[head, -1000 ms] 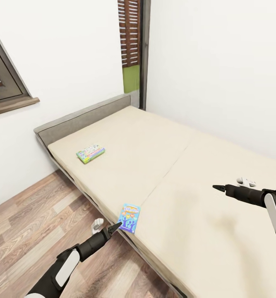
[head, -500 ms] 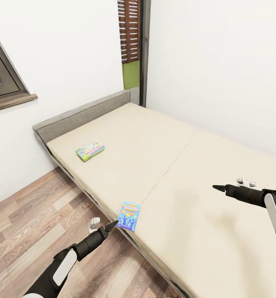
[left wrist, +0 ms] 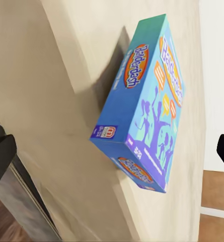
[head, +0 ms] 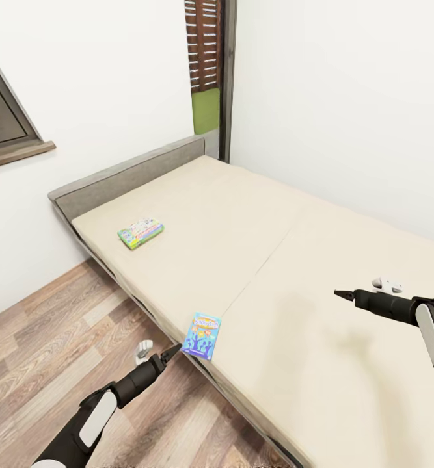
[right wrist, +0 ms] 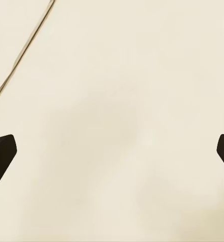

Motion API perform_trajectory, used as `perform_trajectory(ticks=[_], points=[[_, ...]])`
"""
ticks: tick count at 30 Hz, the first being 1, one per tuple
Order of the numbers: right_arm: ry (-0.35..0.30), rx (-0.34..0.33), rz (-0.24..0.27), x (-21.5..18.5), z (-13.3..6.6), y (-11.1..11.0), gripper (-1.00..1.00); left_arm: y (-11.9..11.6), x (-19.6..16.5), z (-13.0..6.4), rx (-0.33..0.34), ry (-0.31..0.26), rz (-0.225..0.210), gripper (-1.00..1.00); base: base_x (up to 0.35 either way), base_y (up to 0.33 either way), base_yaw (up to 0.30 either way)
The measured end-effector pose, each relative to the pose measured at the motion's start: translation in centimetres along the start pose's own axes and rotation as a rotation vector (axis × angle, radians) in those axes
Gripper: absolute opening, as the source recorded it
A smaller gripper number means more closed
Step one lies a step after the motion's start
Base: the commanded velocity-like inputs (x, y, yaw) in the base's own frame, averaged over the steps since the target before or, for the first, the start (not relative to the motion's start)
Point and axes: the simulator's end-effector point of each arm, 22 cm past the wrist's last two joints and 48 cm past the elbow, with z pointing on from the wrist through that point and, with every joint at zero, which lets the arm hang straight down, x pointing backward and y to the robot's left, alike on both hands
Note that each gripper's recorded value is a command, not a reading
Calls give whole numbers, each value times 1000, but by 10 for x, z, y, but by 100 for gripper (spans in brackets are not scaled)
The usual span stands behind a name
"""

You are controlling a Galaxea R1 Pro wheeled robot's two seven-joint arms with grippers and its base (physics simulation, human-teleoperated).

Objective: Put all the toys in the child's room - the three board games (two on the bed and one on the table), the two jigsaw puzzles on the table, and the tennis ball on the table - inside the toy box on the table in the child's room.

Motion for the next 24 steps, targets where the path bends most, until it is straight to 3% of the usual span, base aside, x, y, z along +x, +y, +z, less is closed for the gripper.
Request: perform_trajectory(ticks=[24], points=[[27, 10, -5, 14, 12, -6, 100, 20, 4, 3, -36, 14, -19, 100, 0, 0, 0]])
